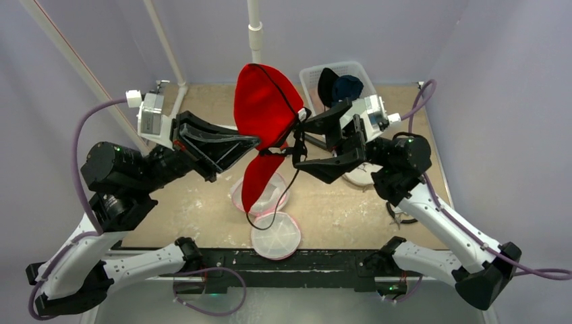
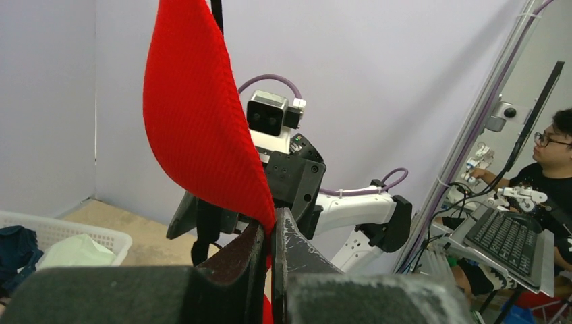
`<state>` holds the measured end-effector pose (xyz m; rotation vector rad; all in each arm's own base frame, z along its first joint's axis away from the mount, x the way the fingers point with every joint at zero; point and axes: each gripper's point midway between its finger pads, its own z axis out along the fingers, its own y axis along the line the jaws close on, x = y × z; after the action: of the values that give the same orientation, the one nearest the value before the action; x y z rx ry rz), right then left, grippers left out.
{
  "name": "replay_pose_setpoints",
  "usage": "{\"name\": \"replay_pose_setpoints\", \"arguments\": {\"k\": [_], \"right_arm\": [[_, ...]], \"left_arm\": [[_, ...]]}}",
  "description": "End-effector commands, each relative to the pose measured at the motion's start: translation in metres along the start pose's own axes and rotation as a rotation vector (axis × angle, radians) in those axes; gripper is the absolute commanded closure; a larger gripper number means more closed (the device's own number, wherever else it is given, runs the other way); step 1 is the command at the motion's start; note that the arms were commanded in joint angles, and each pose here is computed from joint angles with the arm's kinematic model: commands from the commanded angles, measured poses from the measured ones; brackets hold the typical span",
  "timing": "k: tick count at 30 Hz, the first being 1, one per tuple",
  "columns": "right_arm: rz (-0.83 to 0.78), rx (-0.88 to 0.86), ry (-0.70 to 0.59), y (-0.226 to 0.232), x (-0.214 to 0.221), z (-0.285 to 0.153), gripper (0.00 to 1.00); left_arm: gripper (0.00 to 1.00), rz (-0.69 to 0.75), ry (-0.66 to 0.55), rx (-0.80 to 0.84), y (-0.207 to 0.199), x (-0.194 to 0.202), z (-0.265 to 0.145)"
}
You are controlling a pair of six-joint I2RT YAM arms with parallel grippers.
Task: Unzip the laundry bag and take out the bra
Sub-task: Place the bra in the bin.
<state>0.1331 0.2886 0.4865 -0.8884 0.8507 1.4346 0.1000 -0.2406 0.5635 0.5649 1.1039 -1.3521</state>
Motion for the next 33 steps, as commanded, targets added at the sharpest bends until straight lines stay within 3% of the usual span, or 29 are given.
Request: {"name": "replay_pose_setpoints", "arguments": {"k": [1,14,23,28,33], "right_arm": [[-0.001,-0.103,-0.054,0.019,-0.019,0.005,0.08],[0.107,-0.201,-0.085,0.024,-0.014,0.017,0.1],[0.181,-0.176,-0.126,0.019,-0.012,0.02,0.26],[0.222,-0.221,-0.197,0.025,-0.02,0.018,0.25],[0.235,-0.241,-0.18,0.026,-0.016,0.025,0.4]], "left_arm": [[1.0,-0.012,-0.012,0.028,0.002,0.005,0.012],[1.0,-0.016,-0.018,0.037,0.012,0.016,0.028],[1.0,-0.016,-0.006,0.016,0.022,0.027,0.035],[1.0,-0.015,-0.018,0.003,0.025,0.027,0.033],[1.0,-0.013,-0.028,-0.014,0.027,0.025,0.032]]}}
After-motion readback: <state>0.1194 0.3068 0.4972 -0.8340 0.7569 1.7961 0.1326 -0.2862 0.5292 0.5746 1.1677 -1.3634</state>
